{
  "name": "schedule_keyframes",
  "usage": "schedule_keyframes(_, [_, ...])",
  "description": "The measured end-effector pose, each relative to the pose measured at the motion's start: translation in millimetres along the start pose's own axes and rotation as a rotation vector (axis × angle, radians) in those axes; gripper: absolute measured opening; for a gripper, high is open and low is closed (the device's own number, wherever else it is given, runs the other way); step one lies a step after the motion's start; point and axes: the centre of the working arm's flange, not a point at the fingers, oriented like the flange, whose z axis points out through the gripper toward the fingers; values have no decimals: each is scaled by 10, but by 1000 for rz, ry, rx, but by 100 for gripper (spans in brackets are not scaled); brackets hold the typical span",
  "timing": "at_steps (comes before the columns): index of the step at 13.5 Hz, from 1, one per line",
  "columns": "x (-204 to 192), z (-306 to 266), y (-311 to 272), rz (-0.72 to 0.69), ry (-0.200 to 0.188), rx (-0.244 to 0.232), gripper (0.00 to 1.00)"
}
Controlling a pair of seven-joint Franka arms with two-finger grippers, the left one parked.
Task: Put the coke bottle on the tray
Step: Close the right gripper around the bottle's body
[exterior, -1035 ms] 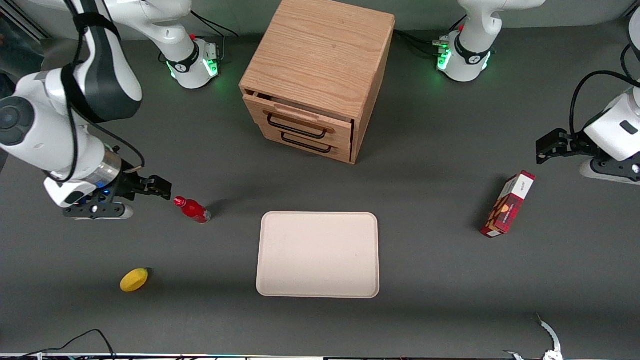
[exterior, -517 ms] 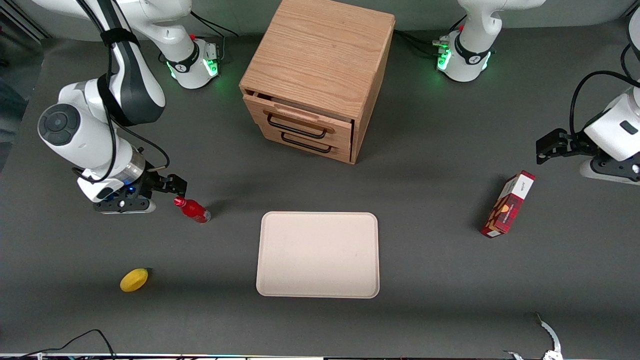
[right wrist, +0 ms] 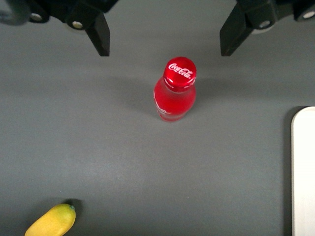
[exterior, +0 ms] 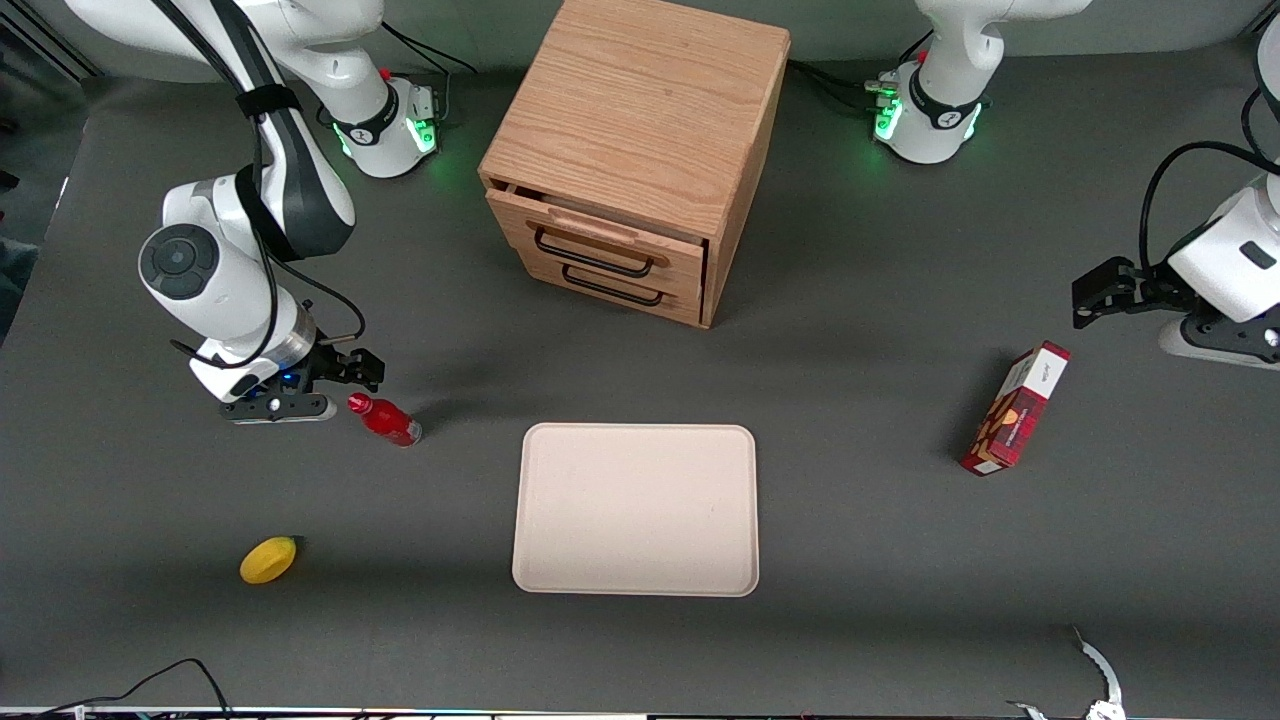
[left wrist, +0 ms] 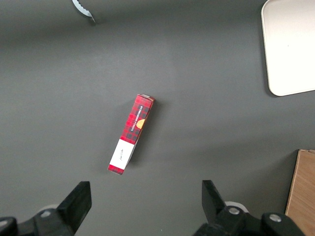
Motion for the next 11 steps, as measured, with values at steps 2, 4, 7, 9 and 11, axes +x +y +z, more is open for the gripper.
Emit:
schedule_keyframes(2, [-24,66,-7,-2,5,2,99])
schedule_keyframes(4, [-36,127,-12,-3,3,3,99])
schedule_keyframes(7, [-25,210,-24,-4,5,7,96])
schedule_keyframes(9, [-16,244,-36,-6,6,9,96])
schedule_keyframes(11, [-1,234,-62,-10,12,11,95])
